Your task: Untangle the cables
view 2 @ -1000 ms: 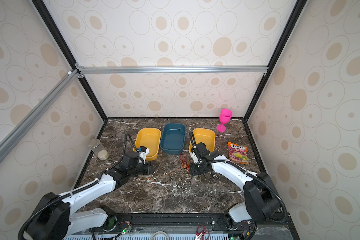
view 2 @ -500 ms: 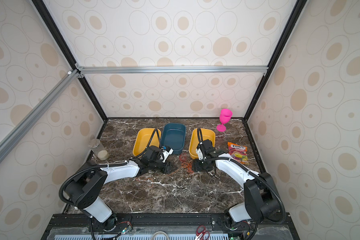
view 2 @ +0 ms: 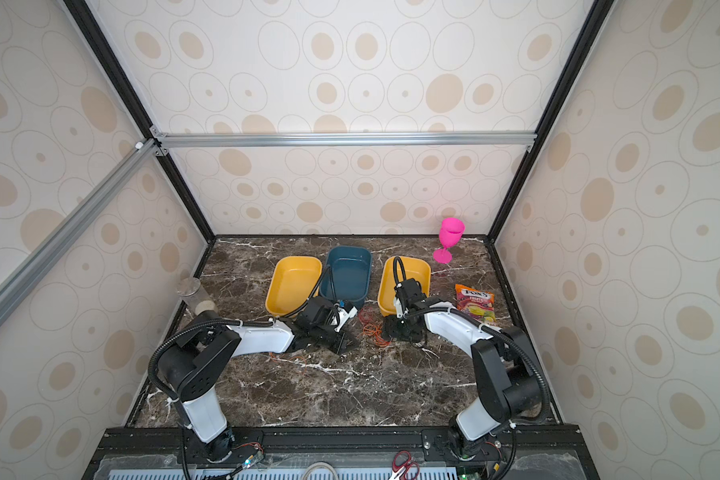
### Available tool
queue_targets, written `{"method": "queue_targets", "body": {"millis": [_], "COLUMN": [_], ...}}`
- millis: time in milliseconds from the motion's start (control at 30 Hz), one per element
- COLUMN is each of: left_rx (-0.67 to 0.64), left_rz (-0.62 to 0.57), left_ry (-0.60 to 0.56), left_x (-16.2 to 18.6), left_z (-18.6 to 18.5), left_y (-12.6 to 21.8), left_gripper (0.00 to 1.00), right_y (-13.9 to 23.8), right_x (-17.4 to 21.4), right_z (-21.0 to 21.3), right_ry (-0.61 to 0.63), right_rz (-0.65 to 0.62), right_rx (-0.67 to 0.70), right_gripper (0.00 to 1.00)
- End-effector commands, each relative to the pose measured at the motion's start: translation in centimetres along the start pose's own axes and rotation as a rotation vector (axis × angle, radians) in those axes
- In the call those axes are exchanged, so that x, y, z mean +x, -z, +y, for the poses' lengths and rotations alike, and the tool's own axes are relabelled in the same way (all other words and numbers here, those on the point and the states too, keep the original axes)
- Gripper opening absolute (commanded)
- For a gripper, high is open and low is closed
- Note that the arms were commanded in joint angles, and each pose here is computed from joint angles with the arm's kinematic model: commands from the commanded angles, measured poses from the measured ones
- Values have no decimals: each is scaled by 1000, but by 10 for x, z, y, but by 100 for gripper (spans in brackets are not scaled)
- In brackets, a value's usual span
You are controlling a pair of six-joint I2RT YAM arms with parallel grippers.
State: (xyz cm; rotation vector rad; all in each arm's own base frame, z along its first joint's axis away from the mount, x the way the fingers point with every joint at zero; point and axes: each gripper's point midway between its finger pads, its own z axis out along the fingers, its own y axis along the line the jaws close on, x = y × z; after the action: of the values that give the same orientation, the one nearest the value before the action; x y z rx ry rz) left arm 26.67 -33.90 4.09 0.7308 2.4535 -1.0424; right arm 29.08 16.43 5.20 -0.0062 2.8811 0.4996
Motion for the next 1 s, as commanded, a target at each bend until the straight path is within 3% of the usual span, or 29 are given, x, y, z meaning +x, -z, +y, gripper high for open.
{"method": "queue_targets", "body": {"millis": [0, 267, 500, 767, 900, 933, 967], "left_rx": [2, 9, 5, 23, 2, -23, -41], "left_rz": [-61, -106, -139, -213, -278, -303, -325], "left_ry": [-45, -52, -73, -87, -97, -95, -94], "left_x": [-21, -18, -3, -6, -18, -22, -26], "left_z": [-10, -19, -27, -37, -42, -40, -39], "left_y": [6, 26, 48, 67, 83, 88, 93], "left_gripper": [1, 0, 0, 0, 0, 0, 0], "right_y": [1, 0, -15, -38, -38, -36, -34], "right_x": [-16, -22, -18, 0, 9, 10, 11], "right_z": [3, 5, 9, 19, 11, 7, 4], "right_ry": [-40, -74, -152, -96, -87, -80, -77], "right_rz": [-47, -62, -40, 13, 13, 7, 3], "right_rx": [1, -12, -40, 11, 62, 77, 91], "right_gripper": [67, 71, 67, 64, 54, 41, 33]}}
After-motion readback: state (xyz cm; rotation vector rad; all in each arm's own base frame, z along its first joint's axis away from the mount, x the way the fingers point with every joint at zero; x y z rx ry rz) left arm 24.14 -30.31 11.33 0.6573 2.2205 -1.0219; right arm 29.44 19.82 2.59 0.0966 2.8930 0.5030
